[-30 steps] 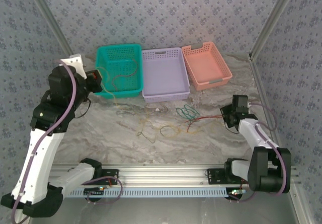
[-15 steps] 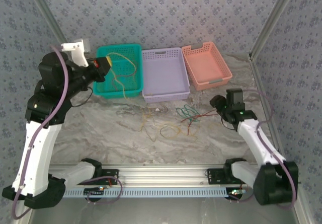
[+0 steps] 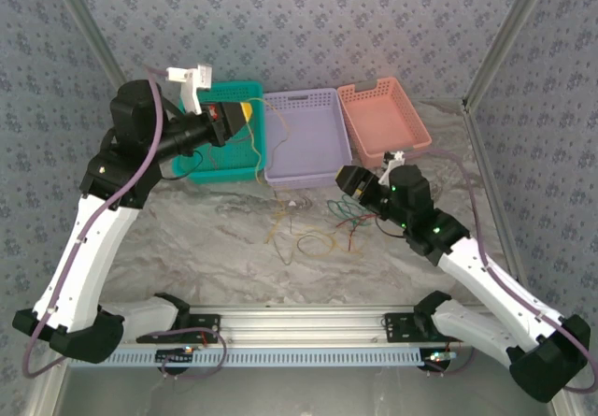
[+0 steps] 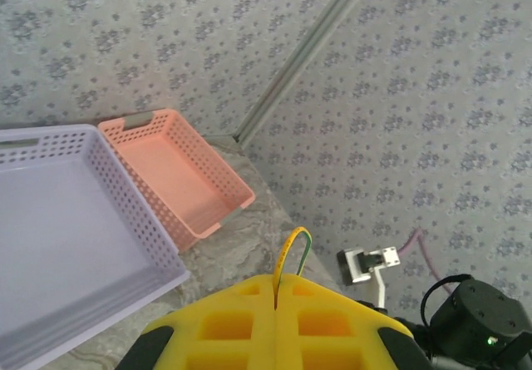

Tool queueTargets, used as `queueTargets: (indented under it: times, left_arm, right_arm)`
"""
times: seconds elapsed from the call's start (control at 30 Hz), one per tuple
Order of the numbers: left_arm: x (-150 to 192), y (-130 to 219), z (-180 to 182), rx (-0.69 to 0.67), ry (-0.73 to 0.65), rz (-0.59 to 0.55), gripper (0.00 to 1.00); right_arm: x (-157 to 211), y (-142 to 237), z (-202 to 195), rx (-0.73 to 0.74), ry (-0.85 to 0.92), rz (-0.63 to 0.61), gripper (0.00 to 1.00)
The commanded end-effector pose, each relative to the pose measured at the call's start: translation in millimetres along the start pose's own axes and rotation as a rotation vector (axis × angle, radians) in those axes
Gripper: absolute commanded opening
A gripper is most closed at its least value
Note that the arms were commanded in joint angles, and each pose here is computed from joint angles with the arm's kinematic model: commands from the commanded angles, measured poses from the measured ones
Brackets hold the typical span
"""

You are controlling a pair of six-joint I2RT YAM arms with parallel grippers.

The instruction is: Untangle the cables

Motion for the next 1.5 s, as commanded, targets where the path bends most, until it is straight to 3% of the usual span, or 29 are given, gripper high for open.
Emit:
queueTargets:
  times: [0.0,0.2,0.43,0.77,0.87,0.93,0.97,1.03,1.07,1.27,1.47]
  left_arm:
    - [5.3,-3.3,-12.7,0.069,-0.020,0.006,0.00]
    - [31.8,-21.5,-11.8,0.082,-0.034,0.065,0.00]
    - [49.5,-35.3,-6.5,0.072,-0.036,0.090,0.00]
    - [54.3,-33.0,-13.4,0.081,-0.048,0.086,0.00]
    - [56.6,-33.0,-16.0,0.087,-0.051,0.090,0.00]
    - [57.6,-32.2,-17.3,0.087,-0.053,0.090,0.00]
    - [57.8,-31.3,-17.2,0.086,-0.054,0.090,0.00]
    - [57.7,-28.6,-17.6,0.083,-0.058,0.087,0.00]
    - [58.1,-27.9,-17.3,0.081,-0.059,0.086,0.00]
    - [59.3,-19.0,-15.7,0.067,-0.068,0.081,0.00]
    - [64.9,-20.5,-9.2,0.058,-0.062,0.088,0.00]
  right_arm:
    - [-1.3,-15.2,12.0,-0.078,-0.370,-0.083,0.77]
    - [19.7,-37.2,36.3,-0.192,-0.653,-0.080,0.81]
    - [84.1,-46.8,16.2,-0.094,-0.890,-0.054,0.81]
    - [106.4,-66.2,14.8,-0.079,-0.966,-0.020,0.74]
    - [104.1,-78.2,12.6,-0.097,-0.997,-0.029,0.65]
    - [101.2,-87.4,12.8,-0.112,-1.011,-0.030,0.53]
    - [99.9,-91.2,14.1,-0.120,-1.017,-0.030,0.44]
    - [98.9,-98.4,17.1,-0.127,-1.020,-0.027,0.12]
    - [97.8,-100.0,16.1,-0.124,-1.019,-0.032,0.01]
    - [51.8,-76.9,-5.7,-0.073,-0.892,-0.162,0.00]
    - [-24.4,1.9,-23.9,0.023,-0.709,-0.342,0.00]
Point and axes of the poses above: each hand's point on the last joint's axis, 136 mm out from that joint toward the fingers, its own y axis back along the fingers, its own z axis along the line the jaws close on, x = y × z, the point moved 1 cm from there along y, back along the fingers, and after that the axes turned 13 degrees about y, right-handed, at the moved point
